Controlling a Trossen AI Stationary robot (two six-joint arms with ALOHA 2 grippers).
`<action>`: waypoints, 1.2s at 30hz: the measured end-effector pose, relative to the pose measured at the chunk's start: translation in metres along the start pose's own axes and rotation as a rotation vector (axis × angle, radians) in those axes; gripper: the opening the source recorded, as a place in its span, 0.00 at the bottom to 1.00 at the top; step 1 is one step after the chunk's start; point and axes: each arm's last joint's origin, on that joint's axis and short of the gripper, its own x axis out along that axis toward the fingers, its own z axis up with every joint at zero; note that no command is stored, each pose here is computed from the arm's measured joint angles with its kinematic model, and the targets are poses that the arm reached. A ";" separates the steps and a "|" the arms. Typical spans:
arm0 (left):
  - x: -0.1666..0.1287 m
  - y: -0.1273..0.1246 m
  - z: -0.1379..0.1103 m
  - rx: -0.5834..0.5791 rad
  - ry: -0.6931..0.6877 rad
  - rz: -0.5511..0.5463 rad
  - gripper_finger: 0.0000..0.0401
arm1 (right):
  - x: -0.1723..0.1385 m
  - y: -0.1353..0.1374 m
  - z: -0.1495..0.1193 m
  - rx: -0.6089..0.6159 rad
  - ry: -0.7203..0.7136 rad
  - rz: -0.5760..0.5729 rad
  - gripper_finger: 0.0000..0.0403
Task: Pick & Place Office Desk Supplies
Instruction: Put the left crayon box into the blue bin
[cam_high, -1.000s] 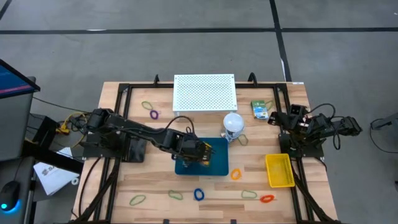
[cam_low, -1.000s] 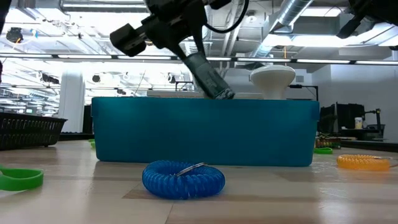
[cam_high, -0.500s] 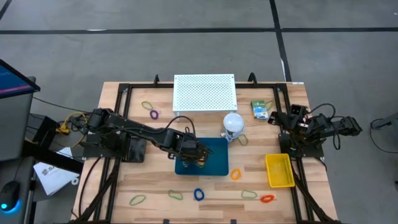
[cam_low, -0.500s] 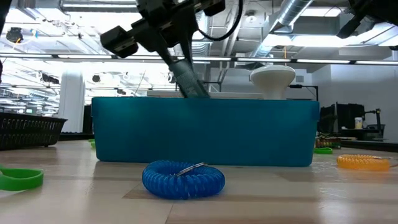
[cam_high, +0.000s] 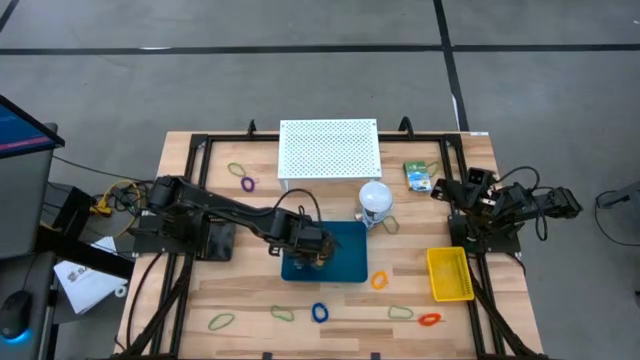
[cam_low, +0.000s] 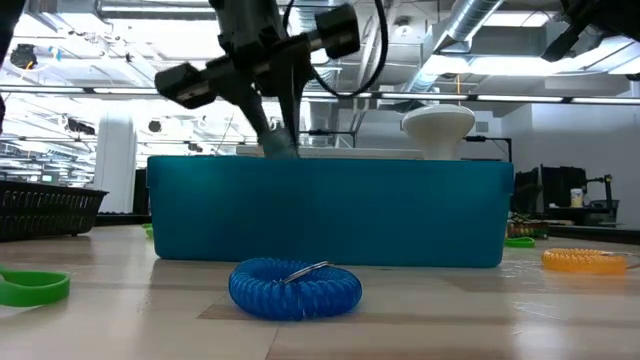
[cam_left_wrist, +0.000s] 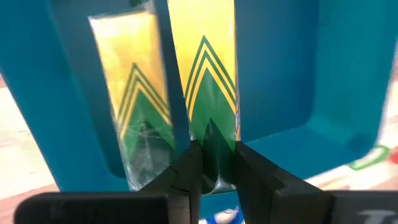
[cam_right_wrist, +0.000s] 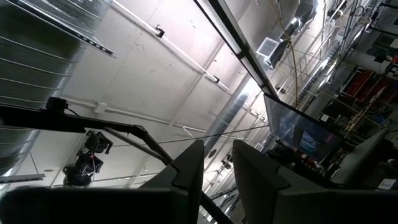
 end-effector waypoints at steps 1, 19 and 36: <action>0.002 0.000 -0.001 0.000 0.000 0.010 0.17 | 0.000 0.000 0.000 0.000 0.000 0.000 0.21; 0.001 0.008 0.001 -0.022 -0.011 0.088 0.17 | 0.000 0.000 0.000 0.002 -0.004 0.004 0.21; 0.001 0.006 0.001 0.001 -0.008 0.065 0.37 | 0.000 0.001 0.000 0.002 0.012 0.018 0.21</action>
